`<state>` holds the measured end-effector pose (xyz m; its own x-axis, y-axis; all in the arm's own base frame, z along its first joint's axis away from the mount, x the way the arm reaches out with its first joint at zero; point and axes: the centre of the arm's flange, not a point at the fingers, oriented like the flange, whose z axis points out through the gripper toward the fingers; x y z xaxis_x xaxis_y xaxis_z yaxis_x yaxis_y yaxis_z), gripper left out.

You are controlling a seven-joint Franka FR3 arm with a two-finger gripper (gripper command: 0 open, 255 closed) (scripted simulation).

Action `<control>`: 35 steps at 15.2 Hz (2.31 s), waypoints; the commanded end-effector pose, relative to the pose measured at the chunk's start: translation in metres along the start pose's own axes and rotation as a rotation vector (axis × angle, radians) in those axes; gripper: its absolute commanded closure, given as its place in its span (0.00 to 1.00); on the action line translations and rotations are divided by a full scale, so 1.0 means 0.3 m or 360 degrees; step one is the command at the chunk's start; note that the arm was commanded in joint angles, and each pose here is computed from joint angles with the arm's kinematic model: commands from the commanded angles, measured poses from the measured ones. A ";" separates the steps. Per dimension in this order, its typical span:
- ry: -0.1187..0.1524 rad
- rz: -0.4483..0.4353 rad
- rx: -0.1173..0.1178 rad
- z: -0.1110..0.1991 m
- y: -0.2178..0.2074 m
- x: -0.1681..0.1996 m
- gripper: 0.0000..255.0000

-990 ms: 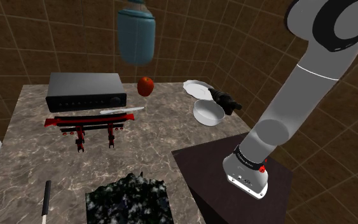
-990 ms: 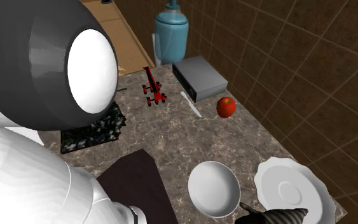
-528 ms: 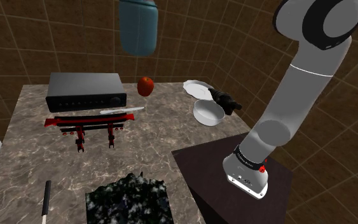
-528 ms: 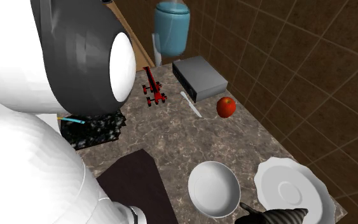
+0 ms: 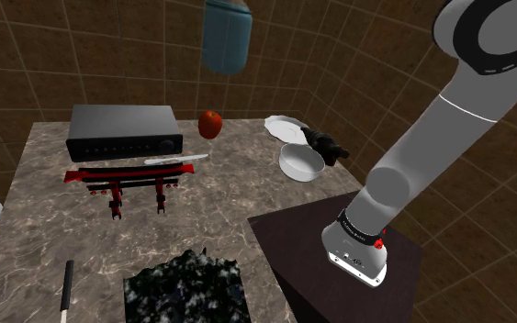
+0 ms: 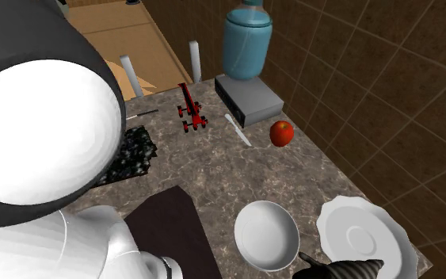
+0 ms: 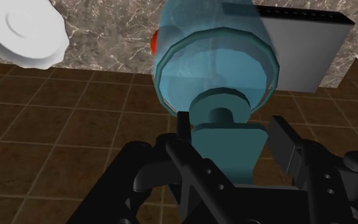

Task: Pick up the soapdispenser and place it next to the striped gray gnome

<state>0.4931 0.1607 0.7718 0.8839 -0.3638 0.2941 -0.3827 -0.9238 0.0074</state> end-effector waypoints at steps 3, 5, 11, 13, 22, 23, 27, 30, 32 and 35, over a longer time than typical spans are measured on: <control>0.0002 -0.0004 0.0003 0.021 0.152 0.078 1.00; 0.0002 -0.0004 0.0003 0.033 0.230 0.117 1.00; 0.0002 -0.0004 0.0003 0.070 0.463 0.235 1.00; 0.0002 -0.0004 0.0003 0.082 0.541 0.274 1.00; 0.0002 -0.0004 0.0003 0.139 0.905 0.457 1.00; 0.0002 -0.0004 0.0003 0.156 0.905 0.452 1.00; 0.0002 -0.0004 0.0003 0.223 0.904 0.431 1.00; 0.0002 -0.0004 0.0003 0.274 0.904 0.415 1.00; 0.0002 -0.0004 0.0003 0.307 0.904 0.405 1.00; 0.0002 -0.0004 0.0003 0.358 0.903 0.389 1.00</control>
<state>0.5219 -0.1443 0.7109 0.8849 -0.3617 0.2933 -0.3802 -0.9249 0.0063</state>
